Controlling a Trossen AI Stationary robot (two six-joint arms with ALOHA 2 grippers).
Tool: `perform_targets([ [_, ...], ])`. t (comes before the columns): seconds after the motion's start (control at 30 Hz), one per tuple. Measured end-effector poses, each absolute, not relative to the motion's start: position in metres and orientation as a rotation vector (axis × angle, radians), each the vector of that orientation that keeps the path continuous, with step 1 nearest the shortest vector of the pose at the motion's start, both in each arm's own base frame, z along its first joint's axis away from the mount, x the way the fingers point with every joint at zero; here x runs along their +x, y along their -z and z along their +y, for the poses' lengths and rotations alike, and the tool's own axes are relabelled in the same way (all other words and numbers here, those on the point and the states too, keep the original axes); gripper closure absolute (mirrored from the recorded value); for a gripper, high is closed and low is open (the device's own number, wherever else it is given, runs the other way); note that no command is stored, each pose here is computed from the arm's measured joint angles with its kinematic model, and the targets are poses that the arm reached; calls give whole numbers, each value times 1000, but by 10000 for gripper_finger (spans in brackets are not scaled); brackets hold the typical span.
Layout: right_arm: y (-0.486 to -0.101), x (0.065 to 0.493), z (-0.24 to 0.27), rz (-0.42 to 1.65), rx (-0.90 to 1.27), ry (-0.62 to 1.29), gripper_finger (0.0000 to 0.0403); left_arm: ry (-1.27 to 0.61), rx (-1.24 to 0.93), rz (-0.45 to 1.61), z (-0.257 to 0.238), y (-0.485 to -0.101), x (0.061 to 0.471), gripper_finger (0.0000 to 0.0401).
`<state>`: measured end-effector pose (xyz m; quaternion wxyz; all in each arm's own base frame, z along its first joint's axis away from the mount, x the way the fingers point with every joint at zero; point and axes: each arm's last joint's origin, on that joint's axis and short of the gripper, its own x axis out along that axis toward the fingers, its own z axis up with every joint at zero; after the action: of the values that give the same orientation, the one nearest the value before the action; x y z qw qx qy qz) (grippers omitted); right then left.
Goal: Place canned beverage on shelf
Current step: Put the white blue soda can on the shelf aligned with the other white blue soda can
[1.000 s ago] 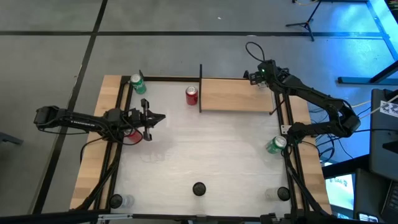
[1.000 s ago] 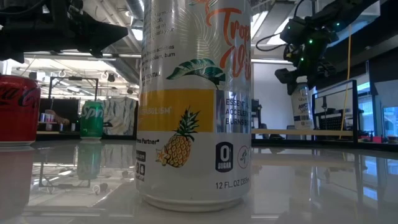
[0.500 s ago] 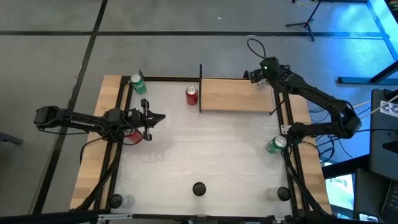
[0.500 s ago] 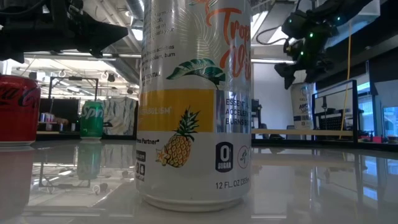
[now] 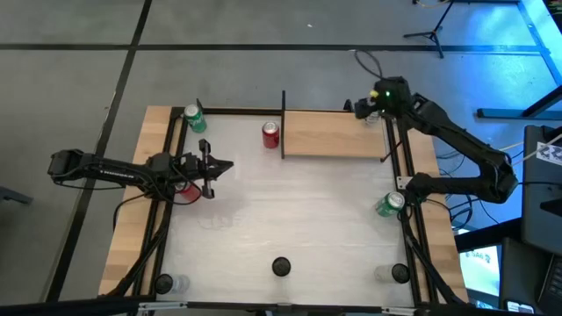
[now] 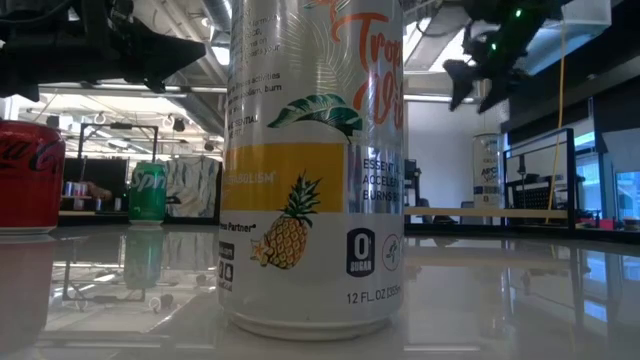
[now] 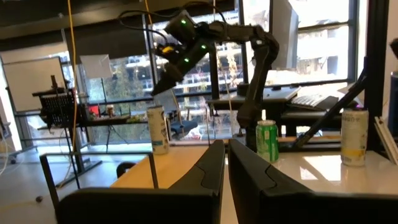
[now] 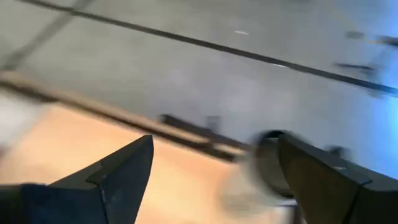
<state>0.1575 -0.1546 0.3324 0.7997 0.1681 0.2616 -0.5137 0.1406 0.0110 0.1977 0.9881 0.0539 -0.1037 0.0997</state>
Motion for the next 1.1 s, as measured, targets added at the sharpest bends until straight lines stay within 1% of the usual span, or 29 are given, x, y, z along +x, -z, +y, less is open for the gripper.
perform_targets([
  [0.2,-331,190,-111,572,271,836,65,-219,124,-211,12,-198,140,383],
  [0.33,-317,213,-75,534,213,650,65,-216,99,-197,11,-197,141,361],
  [0.47,-296,230,-37,462,168,472,65,-211,64,-198,12,-196,141,313],
  [0.63,-273,237,1,331,108,289,65,-113,60,-194,9,-197,142,233],
  [0.77,-269,237,16,247,74,215,65,-112,63,-159,9,-206,150,169],
  [0.87,-270,237,22,226,45,185,65,-105,60,-80,9,-214,160,135],
  [0.97,-273,237,25,201,19,170,65,-83,61,-12,6,-230,172,118],
  [1.1,-275,240,25,167,-7,162,65,-30,63,125,-4,-258,187,116],
])
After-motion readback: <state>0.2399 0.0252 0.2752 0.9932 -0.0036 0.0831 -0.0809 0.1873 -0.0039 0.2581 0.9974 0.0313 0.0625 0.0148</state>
